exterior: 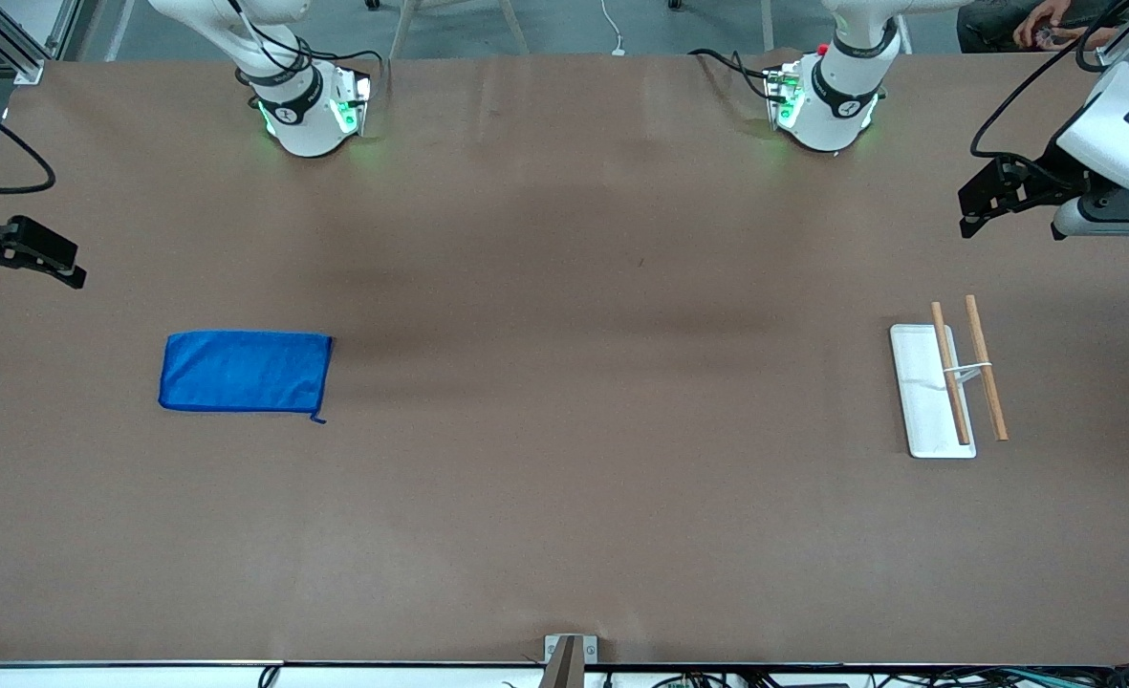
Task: Right arm passes towel to left arm to hang
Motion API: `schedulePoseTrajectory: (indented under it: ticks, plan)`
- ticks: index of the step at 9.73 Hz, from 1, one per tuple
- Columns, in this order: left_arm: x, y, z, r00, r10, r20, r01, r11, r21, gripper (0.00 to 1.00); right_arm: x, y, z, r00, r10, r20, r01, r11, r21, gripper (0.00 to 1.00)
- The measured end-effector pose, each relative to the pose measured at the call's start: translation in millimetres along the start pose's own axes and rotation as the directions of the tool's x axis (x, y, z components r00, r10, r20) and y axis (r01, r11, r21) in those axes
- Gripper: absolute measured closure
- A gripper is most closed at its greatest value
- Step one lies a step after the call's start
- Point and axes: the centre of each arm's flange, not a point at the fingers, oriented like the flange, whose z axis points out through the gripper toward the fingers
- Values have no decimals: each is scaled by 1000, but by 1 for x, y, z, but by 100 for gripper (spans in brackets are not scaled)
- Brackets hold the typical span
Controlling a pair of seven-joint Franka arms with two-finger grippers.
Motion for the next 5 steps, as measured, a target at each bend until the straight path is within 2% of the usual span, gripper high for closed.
schedulePoseTrajectory:
  ticks: [5]
  plan:
    - [6, -4, -2, 1000, -5, -7, 5, 1000, -2, 0, -1, 0, -9, 1000, 1, -25, -1, 1000, -2, 0]
